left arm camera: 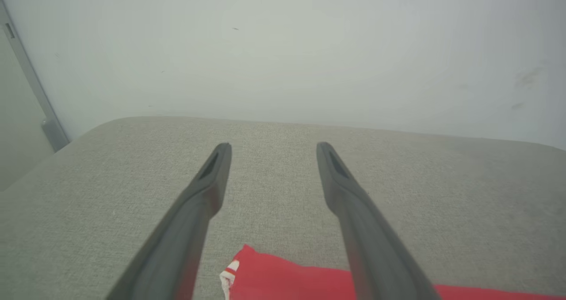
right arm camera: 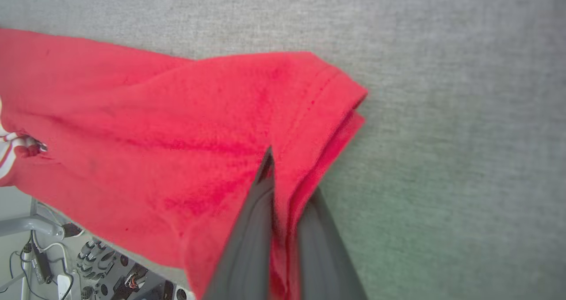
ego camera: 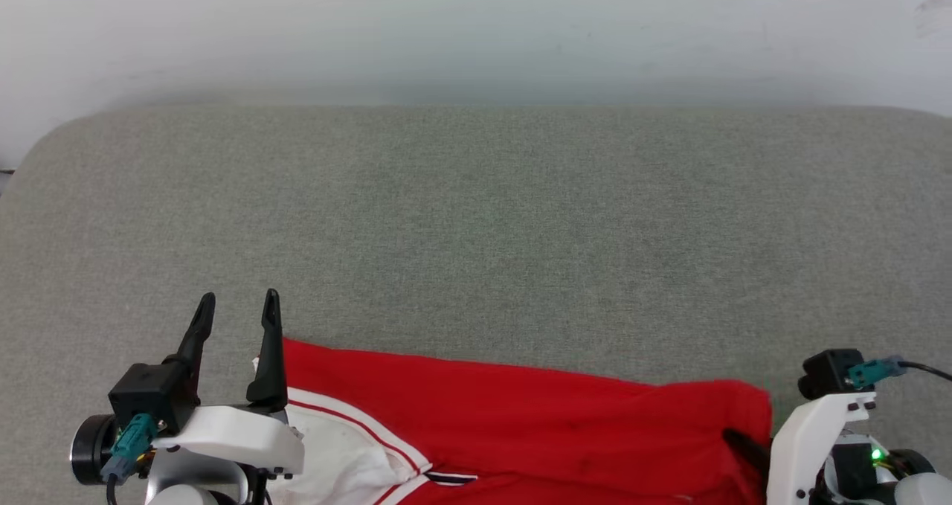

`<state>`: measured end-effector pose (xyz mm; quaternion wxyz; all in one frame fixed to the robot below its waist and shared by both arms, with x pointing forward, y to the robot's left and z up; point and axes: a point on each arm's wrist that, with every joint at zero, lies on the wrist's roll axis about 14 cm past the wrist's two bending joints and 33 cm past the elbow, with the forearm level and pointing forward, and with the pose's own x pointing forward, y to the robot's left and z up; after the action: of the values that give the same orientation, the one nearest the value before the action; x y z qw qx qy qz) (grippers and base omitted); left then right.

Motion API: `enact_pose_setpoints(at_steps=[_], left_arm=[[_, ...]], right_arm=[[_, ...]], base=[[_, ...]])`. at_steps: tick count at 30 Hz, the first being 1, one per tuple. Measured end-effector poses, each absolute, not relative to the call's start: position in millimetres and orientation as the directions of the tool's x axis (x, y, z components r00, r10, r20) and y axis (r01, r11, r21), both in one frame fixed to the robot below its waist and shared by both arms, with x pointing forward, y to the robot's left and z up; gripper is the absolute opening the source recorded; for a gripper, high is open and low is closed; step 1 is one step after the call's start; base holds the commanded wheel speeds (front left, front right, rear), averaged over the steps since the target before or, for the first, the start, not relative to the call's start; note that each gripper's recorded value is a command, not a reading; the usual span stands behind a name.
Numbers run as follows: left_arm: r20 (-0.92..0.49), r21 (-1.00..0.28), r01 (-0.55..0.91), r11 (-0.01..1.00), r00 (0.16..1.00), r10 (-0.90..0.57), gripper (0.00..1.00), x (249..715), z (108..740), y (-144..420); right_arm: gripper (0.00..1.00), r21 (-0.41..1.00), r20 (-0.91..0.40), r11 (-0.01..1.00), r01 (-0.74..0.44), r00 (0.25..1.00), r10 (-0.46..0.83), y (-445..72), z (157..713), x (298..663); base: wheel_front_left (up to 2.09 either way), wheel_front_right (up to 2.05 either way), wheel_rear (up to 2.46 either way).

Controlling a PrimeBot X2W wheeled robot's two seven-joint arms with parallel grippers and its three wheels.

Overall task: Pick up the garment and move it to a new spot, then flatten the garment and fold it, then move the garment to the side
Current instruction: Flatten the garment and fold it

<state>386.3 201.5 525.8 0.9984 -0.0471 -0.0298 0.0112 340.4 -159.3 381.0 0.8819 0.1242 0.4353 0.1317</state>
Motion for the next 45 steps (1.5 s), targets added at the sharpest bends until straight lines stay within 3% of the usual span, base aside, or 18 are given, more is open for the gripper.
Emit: enact_pose_setpoints(at_steps=[9,17,20,24,30,45], left_arm=[[0.051,-0.078,0.019,0.997,0.999,-0.015,1.00,380.5,527.0,187.6],[0.058,-0.079,0.050,0.996,0.997,-0.046,1.00,377.2,531.0,176.5],[0.060,-0.083,0.061,0.995,0.997,-0.056,1.00,377.1,532.9,172.7],[0.063,-0.086,0.068,0.994,0.996,-0.062,1.00,375.4,534.5,170.8],[0.059,-0.087,0.059,0.994,0.997,-0.054,1.00,370.9,534.3,174.5],[0.038,-0.089,0.003,0.996,0.999,0.000,1.00,370.7,529.9,194.1]], right_arm=[[0.00,0.253,-0.714,0.965,0.062,0.686,0.143,-245.6,406.1,337.9],[0.00,0.253,-0.707,0.937,0.239,0.707,0.011,-302.9,418.1,314.2],[0.00,0.381,-0.688,0.893,0.239,0.719,0.101,-281.3,421.1,314.4],[0.00,0.609,-0.618,0.772,0.184,0.720,0.315,-228.0,431.3,318.3],[0.00,0.840,-0.420,0.539,0.057,0.699,0.579,-159.6,463.6,324.2],[0.00,0.959,-0.221,0.277,-0.061,0.454,0.863,-22.4,474.4,322.1]], base=[[0.00,0.00,0.00],[0.00,0.00,0.00],[0.00,0.00,0.00],[0.00,0.00,0.00],[0.00,0.00,0.00],[0.00,0.00,0.00]])
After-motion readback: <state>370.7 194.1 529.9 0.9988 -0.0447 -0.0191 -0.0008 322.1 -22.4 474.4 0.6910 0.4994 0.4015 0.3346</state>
